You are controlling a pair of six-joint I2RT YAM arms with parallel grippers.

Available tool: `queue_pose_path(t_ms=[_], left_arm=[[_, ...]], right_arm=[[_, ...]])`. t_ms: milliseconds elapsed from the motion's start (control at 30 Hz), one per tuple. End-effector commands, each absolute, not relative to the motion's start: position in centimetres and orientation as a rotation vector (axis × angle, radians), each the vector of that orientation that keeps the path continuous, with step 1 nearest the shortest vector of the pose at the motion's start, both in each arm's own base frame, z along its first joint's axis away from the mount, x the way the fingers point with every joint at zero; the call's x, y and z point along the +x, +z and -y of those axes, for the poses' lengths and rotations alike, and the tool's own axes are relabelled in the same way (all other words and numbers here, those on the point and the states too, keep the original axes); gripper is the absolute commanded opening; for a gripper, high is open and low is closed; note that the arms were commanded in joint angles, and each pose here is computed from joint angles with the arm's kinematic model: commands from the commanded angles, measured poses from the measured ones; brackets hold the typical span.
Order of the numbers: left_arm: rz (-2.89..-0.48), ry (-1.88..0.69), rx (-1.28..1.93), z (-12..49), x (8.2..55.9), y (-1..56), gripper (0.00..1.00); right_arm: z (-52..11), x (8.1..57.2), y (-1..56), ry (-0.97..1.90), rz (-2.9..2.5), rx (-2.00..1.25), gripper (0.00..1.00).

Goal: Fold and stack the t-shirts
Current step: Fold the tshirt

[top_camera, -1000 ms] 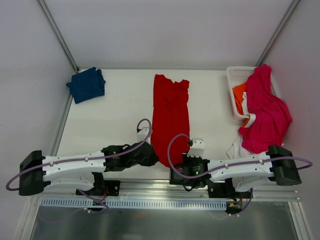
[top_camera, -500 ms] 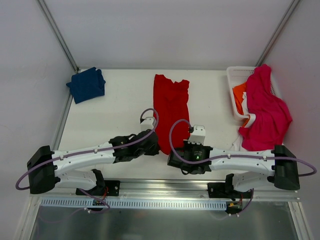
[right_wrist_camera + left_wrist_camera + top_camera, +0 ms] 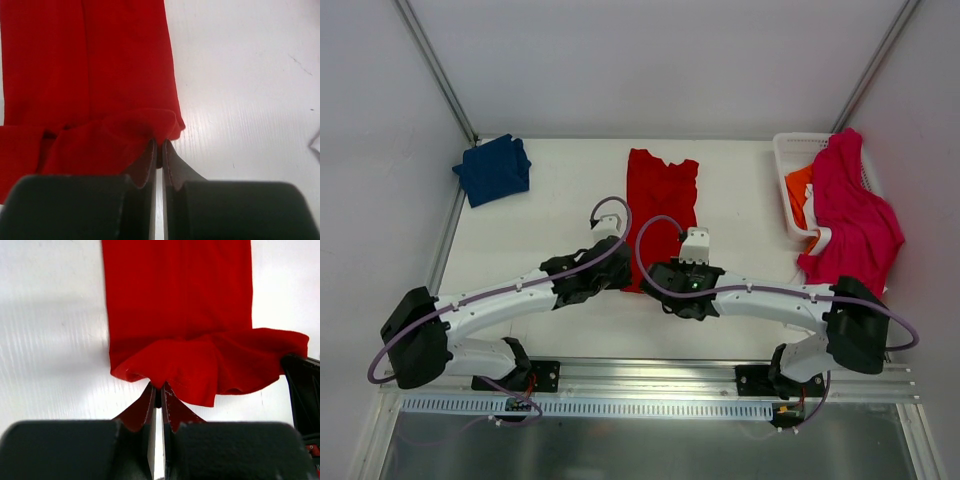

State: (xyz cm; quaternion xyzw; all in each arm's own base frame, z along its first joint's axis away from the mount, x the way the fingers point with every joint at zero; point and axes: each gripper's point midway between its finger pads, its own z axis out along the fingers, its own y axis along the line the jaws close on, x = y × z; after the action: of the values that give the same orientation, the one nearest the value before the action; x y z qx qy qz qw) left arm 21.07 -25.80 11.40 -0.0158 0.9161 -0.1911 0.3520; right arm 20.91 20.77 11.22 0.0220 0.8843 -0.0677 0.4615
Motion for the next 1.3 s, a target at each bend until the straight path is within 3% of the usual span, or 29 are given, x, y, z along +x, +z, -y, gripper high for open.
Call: queue_pose_path(t_ms=[0,1267], left_arm=[[-2.300,-0.508,-0.048,26.6,23.8,13.2,0.00],[-2.295,-0.524,-0.144,28.6,38.8,11.3,0.00]], right_arm=[[-22.4,22.9,12.3,-0.153,-2.162,0.027,0.01],[-21.2,39.7,10.9,-0.229,-2.232,0.161,0.00]])
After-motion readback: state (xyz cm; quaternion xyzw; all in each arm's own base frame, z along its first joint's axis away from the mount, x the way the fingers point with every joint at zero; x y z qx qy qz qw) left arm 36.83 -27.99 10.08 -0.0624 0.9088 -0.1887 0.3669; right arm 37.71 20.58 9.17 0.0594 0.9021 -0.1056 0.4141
